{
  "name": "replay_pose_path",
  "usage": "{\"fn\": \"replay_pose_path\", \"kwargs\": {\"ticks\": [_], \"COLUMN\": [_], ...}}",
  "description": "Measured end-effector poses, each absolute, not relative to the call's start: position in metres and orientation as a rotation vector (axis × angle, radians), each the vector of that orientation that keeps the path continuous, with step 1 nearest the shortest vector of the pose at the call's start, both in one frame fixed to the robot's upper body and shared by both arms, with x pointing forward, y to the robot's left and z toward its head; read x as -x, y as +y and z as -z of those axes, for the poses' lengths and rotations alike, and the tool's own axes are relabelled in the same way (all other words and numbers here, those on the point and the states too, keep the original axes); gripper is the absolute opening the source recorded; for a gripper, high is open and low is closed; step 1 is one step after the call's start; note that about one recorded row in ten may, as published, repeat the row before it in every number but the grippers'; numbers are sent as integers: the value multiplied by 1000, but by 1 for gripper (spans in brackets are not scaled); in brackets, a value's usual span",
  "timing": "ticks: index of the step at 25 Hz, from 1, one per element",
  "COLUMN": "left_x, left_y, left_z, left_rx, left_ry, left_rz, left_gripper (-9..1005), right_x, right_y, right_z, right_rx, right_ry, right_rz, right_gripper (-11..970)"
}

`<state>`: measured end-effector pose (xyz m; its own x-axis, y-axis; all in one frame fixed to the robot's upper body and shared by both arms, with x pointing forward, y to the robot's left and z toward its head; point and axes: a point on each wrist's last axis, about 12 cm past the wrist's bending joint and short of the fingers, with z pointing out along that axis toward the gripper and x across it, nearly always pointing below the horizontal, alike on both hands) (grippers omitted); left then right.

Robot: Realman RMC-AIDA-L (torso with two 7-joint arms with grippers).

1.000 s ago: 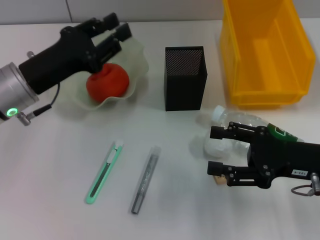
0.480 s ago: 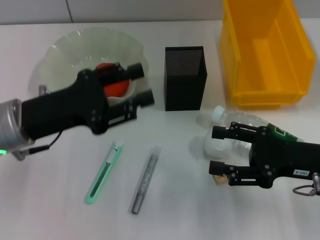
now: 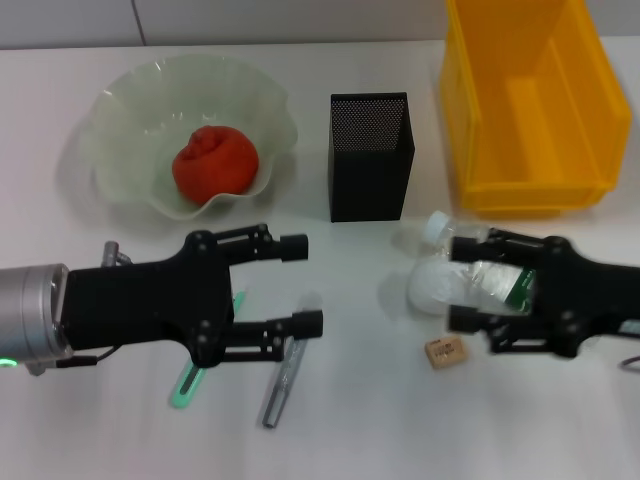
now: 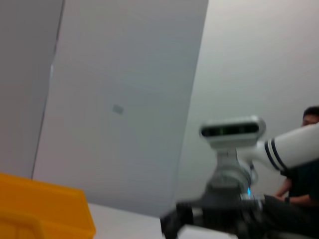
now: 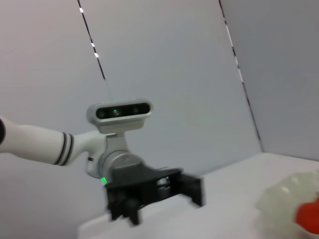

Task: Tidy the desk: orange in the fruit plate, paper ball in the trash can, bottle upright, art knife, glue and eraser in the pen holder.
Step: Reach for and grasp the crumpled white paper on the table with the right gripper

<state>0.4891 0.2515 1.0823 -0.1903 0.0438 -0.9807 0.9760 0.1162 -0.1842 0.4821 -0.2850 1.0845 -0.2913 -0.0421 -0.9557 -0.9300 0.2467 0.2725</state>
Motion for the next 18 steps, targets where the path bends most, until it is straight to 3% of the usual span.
{"fn": "replay_pose_path", "kwargs": {"ticks": [2,10,18], "left_x": [-489,-488,-486], "left_y": [251,252,252], "left_z": [-1081,-1077,-1070], "left_rx": [-1072,-1056,-1025], "left_ry": [1443,1464,1504], "left_rz": [1233,1219,1213], "left_gripper": [779,777,776], "right_x": [-483,-504,-541], "right_y": [-290,-331,-326], "right_z": [-1091,-1161,-1188], "right_rx": [930,758,733], "right_ry": [1599,1887,2295], "right_rz": [-1176,-1079,-1028], "right_gripper": [834,834,834]}}
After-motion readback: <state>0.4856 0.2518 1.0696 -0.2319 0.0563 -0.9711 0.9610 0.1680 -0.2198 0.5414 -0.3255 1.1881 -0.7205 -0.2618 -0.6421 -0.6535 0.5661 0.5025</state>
